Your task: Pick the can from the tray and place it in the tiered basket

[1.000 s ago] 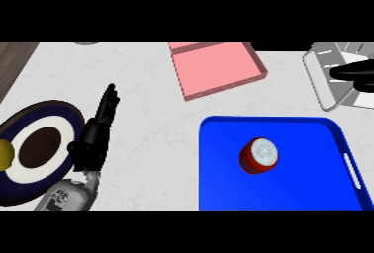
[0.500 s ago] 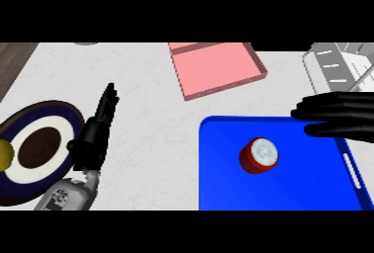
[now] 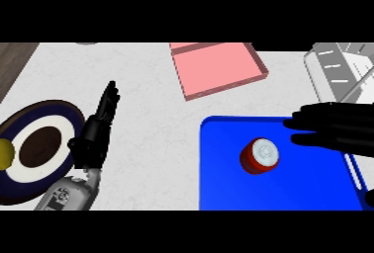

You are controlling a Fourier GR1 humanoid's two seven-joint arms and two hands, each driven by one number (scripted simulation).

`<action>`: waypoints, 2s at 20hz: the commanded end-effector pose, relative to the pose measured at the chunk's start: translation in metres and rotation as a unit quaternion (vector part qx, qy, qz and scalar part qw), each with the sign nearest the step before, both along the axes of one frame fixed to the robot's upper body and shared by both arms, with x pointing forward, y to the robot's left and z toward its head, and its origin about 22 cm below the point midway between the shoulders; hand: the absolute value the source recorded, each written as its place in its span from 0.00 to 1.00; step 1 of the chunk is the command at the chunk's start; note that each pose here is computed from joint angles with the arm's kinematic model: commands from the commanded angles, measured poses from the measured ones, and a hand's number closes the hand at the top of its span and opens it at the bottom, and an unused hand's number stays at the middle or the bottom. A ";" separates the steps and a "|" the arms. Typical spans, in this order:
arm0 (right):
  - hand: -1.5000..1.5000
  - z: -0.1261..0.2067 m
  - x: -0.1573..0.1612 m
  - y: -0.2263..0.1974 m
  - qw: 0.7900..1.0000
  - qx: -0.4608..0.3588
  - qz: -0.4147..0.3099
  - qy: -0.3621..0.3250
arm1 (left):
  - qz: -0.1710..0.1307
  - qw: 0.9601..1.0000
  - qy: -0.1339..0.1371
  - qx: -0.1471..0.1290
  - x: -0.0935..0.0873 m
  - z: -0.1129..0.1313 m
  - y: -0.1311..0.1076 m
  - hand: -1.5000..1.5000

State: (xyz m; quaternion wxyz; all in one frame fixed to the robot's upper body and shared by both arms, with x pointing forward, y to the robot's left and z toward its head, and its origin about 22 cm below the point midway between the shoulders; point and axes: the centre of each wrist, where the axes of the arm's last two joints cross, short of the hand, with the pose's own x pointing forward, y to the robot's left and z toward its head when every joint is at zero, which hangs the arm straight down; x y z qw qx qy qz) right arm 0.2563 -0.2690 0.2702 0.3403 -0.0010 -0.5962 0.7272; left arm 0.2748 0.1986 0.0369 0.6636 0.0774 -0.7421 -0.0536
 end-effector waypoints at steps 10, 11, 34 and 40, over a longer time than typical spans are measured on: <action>0.00 -0.027 -0.003 0.004 0.995 -0.068 0.071 -0.023 | 0.005 1.000 -0.003 -0.002 -0.009 -0.004 -0.001 0.50; 0.00 -0.023 0.001 0.007 0.994 -0.071 0.082 -0.034 | 0.007 1.000 -0.003 -0.002 -0.001 -0.004 0.003 0.50; 0.00 -0.129 0.047 0.009 0.991 -0.088 0.071 -0.070 | 0.013 1.000 -0.002 0.000 -0.008 -0.013 0.010 0.50; 0.00 -0.121 0.062 0.005 0.993 -0.060 0.091 -0.052 | 0.018 1.000 -0.001 0.003 -0.007 0.007 -0.005 0.50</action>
